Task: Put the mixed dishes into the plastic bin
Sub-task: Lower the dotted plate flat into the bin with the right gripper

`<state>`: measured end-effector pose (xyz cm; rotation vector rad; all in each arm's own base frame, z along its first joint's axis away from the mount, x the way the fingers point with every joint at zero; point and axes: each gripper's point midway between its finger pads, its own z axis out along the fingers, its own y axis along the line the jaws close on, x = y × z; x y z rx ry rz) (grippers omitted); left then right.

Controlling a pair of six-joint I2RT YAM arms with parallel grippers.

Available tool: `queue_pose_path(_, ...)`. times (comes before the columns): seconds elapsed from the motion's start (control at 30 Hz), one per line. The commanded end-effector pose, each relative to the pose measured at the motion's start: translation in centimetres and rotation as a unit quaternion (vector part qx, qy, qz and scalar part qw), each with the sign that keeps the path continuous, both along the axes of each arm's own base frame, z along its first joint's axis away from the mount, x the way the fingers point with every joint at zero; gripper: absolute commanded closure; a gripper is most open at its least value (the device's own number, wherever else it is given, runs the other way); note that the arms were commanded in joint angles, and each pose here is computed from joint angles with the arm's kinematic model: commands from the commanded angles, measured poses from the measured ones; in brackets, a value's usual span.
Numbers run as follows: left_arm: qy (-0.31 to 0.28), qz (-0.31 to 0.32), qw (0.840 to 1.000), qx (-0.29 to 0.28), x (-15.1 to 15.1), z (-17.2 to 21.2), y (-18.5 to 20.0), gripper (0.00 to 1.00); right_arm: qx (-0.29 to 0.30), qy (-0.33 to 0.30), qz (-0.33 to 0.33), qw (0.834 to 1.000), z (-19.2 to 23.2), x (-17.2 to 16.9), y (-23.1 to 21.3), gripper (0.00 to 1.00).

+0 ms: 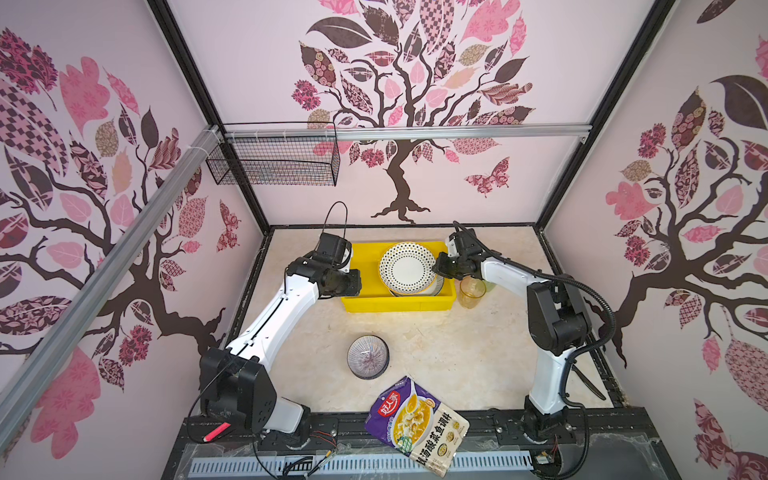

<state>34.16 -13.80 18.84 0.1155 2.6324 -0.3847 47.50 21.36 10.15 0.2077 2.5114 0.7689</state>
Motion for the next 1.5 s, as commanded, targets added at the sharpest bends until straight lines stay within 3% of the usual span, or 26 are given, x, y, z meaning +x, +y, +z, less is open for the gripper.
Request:
queue_pose_path(0.0,-0.024,0.001,1.0,-0.004,1.1,1.5,-0.1,0.63,0.017,-0.032,-0.014,0.999,1.9,2.5,0.3,1.0)
queue_pose_path(0.97,-0.027,0.002,1.0,-0.002,1.0,1.9,0.1,0.63,-0.082,0.033,-0.017,0.996,-3.2,1.1,-2.1,1.0)
queue_pose_path(1.47,-0.035,0.005,0.999,-0.004,0.7,2.5,0.3,0.63,-0.094,0.04,-0.011,0.995,-3.6,0.7,-2.4,1.0)
